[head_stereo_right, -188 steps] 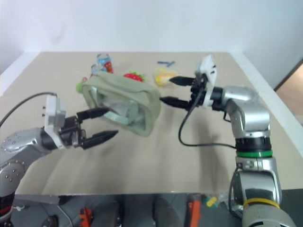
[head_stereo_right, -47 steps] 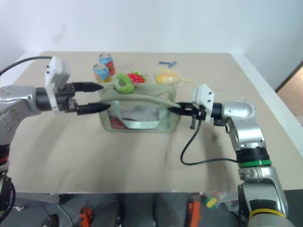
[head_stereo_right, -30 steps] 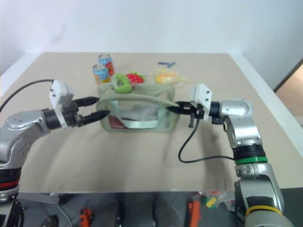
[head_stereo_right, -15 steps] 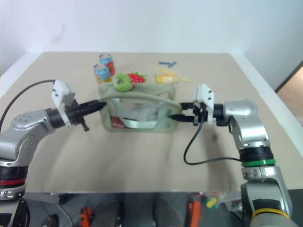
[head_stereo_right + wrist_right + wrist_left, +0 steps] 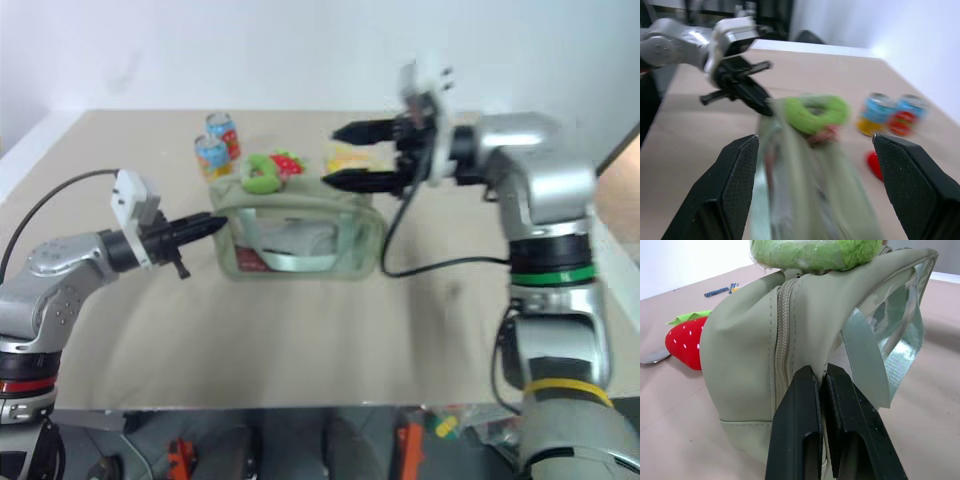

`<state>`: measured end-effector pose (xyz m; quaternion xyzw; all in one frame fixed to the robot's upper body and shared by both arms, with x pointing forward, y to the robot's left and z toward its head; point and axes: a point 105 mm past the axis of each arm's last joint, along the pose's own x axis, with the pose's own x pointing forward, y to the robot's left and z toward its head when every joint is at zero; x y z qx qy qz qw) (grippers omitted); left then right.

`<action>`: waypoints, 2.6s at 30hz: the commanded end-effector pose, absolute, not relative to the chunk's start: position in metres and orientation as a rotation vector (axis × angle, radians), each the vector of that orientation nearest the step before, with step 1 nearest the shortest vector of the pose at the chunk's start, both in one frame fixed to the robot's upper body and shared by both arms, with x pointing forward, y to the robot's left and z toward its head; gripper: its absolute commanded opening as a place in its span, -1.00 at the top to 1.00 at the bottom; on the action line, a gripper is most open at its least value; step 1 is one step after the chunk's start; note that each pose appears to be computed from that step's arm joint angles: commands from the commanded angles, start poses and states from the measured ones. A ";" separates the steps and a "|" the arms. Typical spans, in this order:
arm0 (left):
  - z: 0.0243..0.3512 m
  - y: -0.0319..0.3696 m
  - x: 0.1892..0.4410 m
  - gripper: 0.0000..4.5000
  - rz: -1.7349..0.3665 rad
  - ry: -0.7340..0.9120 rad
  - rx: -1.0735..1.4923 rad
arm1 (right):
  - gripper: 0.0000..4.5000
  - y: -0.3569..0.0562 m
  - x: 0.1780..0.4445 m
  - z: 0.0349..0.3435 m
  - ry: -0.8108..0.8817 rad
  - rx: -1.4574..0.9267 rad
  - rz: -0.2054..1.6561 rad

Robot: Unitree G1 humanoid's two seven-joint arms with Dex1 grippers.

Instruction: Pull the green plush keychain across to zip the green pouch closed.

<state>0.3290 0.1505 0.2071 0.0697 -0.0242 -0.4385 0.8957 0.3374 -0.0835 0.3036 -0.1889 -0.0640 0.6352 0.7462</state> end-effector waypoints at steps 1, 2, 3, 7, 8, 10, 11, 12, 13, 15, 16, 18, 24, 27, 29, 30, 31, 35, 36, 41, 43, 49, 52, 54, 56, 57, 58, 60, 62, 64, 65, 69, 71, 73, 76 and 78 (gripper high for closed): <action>0.219 0.142 0.324 1.00 -0.941 -0.105 0.142 | -0.67 -0.056 0.335 0.318 -0.231 -0.446 1.417; 0.220 0.142 0.322 1.00 -0.946 -0.110 0.133 | -0.67 -0.047 0.337 0.315 -0.229 -0.433 1.423; 0.221 0.141 0.321 1.00 -0.948 -0.112 0.129 | -0.67 -0.040 0.340 0.313 -0.229 -0.430 1.424; 0.216 0.141 0.319 1.00 -0.950 -0.097 0.136 | -0.67 -0.021 0.344 0.308 -0.234 -0.423 1.453; 0.215 0.141 0.319 1.00 -0.949 -0.094 0.138 | -0.67 -0.019 0.344 0.307 -0.233 -0.420 1.458; 0.214 0.140 0.319 1.00 -0.947 -0.093 0.140 | -0.67 -0.016 0.346 0.302 -0.224 -0.423 1.465; 0.214 0.140 0.318 1.00 -0.945 -0.093 0.139 | -0.56 -0.017 0.350 0.295 -0.207 -0.425 1.457; 0.214 0.140 0.318 1.00 -0.944 -0.093 0.138 | -0.43 -0.017 0.353 0.291 -0.196 -0.428 1.450; 0.213 0.139 0.318 1.00 -0.943 -0.092 0.137 | -0.29 -0.018 0.355 0.286 -0.183 -0.432 1.446; 0.211 0.139 0.317 1.00 -0.941 -0.088 0.139 | -0.01 -0.020 0.359 0.280 -0.160 -0.434 1.439; 0.210 0.140 0.317 1.00 -0.939 -0.087 0.138 | 0.17 -0.022 0.361 0.276 -0.149 -0.442 1.437; 0.210 0.140 0.318 1.00 -0.935 -0.085 0.140 | 0.46 -0.025 0.364 0.271 -0.131 -0.449 1.428; 0.210 0.140 0.319 1.00 -0.930 -0.086 0.145 | 0.97 -0.031 0.365 0.260 -0.105 -0.485 1.430; 0.210 0.139 0.320 1.00 -0.929 -0.086 0.148 | 0.97 -0.032 0.360 0.262 -0.124 -0.491 1.456; 0.210 0.139 0.321 1.00 -0.928 -0.087 0.149 | 0.97 -0.031 0.355 0.268 -0.166 -0.477 1.475; 0.211 0.138 0.322 1.00 -0.925 -0.091 0.147 | 0.97 -0.031 0.352 0.276 -0.221 -0.469 1.469; 0.211 0.137 0.322 1.00 -0.923 -0.095 0.145 | 0.97 -0.031 0.350 0.284 -0.269 -0.463 1.459; 0.216 0.132 0.325 1.00 -0.916 -0.116 0.137 | 0.97 -0.039 0.346 0.313 -0.441 -0.466 1.364; 0.219 0.131 0.326 1.00 -0.912 -0.128 0.131 | 0.97 -0.044 0.347 0.317 -0.472 -0.488 1.329; 0.230 0.127 0.334 1.00 -0.867 -0.170 0.112 | 0.97 -0.076 0.349 0.328 -0.522 -0.556 1.197; 0.231 0.124 0.335 1.00 -0.865 -0.173 0.106 | 0.97 -0.087 0.349 0.328 -0.524 -0.578 1.161; 0.227 0.118 0.338 1.00 -0.851 -0.159 0.097 | 0.97 -0.114 0.348 0.335 -0.532 -0.610 1.058; 0.225 0.116 0.339 1.00 -0.853 -0.155 0.093 | 0.97 -0.120 0.349 0.338 -0.543 -0.616 1.023; 0.225 0.115 0.340 1.00 -0.850 -0.155 0.090 | 0.97 -0.121 0.349 0.338 -0.543 -0.620 1.015; 0.225 0.116 0.341 1.00 -0.843 -0.154 0.089 | 0.97 -0.124 0.349 0.336 -0.532 -0.627 1.004; 0.224 0.117 0.341 1.00 -0.838 -0.154 0.090 | 0.97 -0.130 0.351 0.335 -0.522 -0.637 0.984; 0.224 0.118 0.340 1.00 -0.834 -0.154 0.091 | 0.97 -0.136 0.352 0.335 -0.516 -0.646 0.964; 0.224 0.120 0.340 1.00 -0.821 -0.155 0.102 | 0.97 -0.150 0.353 0.335 -0.497 -0.668 0.922; 0.224 0.120 0.340 1.00 -0.816 -0.157 0.105 | 0.97 -0.165 0.355 0.335 -0.473 -0.693 0.872; 0.224 0.120 0.338 1.00 -0.813 -0.160 0.109 | 0.97 -0.179 0.356 0.332 -0.443 -0.725 0.829; 0.224 0.120 0.338 1.00 -0.810 -0.160 0.111 | 0.97 -0.189 0.356 0.330 -0.422 -0.740 0.800; 0.221 0.120 0.336 1.00 -0.795 -0.156 0.120 | 0.97 -0.222 0.357 0.314 -0.316 -0.838 0.707; 0.220 0.121 0.335 1.00 -0.788 -0.157 0.123 | 0.97 -0.233 0.357 0.302 -0.264 -0.872 0.678; 0.220 0.121 0.335 1.00 -0.780 -0.158 0.126 | 0.97 -0.239 0.356 0.293 -0.231 -0.879 0.659; 0.220 0.121 0.335 1.00 -0.774 -0.158 0.131 | 0.97 -0.242 0.356 0.274 -0.171 -0.873 0.640; 0.220 0.120 0.335 1.00 -0.773 -0.159 0.133 | 0.97 -0.241 0.356 0.261 -0.141 -0.859 0.631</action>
